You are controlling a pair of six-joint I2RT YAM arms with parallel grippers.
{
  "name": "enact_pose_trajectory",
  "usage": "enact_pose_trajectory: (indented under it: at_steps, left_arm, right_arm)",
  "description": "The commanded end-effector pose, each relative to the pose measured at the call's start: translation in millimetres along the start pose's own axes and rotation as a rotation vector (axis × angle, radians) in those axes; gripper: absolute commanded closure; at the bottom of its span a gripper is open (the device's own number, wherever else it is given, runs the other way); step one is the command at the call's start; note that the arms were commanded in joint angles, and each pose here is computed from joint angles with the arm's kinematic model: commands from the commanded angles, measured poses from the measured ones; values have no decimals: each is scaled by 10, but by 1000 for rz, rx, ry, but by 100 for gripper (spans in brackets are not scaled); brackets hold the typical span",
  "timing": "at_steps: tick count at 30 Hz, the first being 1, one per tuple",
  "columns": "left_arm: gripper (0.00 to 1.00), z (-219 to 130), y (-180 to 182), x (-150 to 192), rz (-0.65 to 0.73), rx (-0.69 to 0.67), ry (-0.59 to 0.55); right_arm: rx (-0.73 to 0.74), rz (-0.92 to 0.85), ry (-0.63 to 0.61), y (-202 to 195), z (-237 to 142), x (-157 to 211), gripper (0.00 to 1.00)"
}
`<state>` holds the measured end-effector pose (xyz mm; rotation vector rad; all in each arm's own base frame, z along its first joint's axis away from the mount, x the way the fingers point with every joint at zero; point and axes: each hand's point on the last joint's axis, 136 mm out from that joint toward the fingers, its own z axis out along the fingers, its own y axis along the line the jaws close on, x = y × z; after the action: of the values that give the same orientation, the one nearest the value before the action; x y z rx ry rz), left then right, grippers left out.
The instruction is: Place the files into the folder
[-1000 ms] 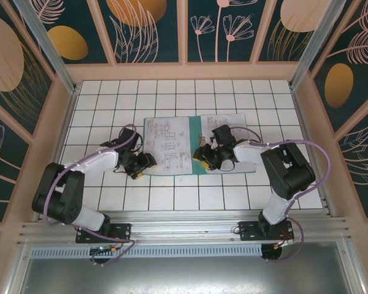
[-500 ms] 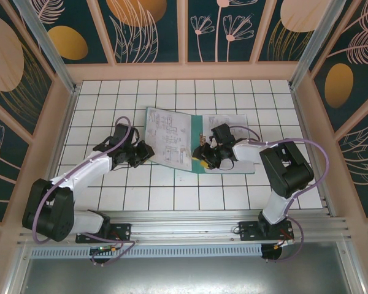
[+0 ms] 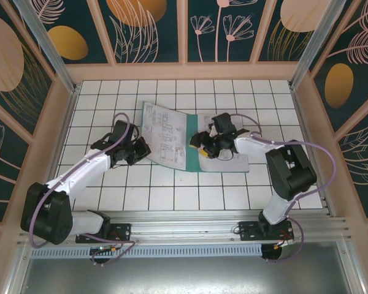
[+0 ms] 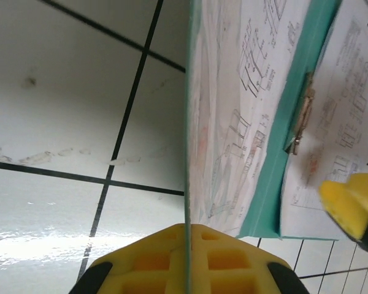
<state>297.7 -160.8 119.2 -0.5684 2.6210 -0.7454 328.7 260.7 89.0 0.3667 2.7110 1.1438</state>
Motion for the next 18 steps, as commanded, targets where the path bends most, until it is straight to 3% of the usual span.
enact_pose_trajectory:
  at_steps: [1, 9, 18]
  left_arm:
    - [100, -240, 27, -198, 85, -93, -91]
    - [100, -481, -38, -367, 182, -168, -130]
    - [100, -522, -171, -512, 306, -203, -121]
  right_arm:
    - [-2, 9, -152, -20, -433, -371, 37]
    - [88, 163, -195, -812, -675, -602, 42]
    - [122, 215, -135, -1034, -348, -498, 46]
